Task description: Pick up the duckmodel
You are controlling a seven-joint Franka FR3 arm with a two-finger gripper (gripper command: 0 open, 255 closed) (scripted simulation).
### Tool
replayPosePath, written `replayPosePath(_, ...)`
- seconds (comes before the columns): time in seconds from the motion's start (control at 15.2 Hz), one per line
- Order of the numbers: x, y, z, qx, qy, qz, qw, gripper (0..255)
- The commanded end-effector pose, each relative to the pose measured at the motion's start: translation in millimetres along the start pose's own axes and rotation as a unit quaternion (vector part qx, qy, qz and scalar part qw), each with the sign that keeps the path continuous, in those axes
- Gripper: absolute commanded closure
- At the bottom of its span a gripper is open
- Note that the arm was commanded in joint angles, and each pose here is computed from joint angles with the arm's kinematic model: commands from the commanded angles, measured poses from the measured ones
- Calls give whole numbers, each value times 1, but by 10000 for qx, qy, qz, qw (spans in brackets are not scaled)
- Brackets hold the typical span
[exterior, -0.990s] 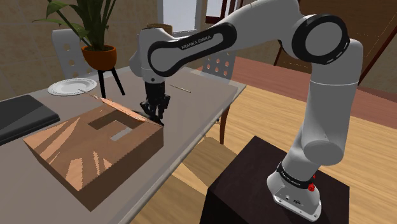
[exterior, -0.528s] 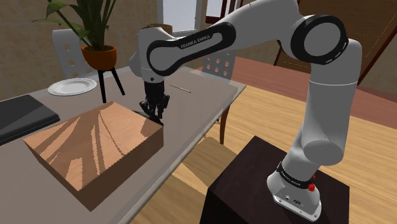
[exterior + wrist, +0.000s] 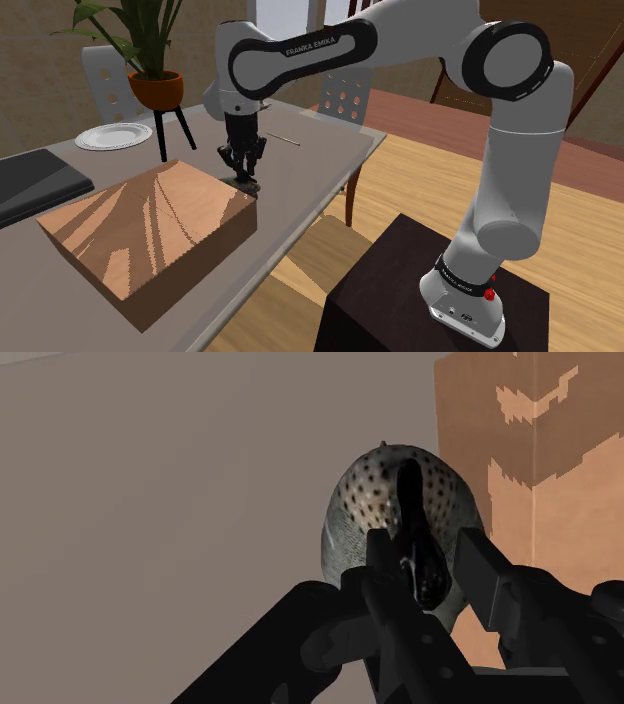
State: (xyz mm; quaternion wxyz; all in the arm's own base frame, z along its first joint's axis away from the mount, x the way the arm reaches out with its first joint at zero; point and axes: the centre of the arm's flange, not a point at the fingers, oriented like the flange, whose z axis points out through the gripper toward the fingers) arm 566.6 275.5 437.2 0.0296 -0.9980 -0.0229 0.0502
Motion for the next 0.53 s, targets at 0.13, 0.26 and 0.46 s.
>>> replayPosePath(0.13, -2, -1, -21, 1, 3, -1, 10000, 255)
replayPosePath(0.26, -3, -1, -32, 1, 3, -1, 10000, 255)
replayPosePath(0.46, -4, -2, -38, 1, 3, -1, 10000, 255)
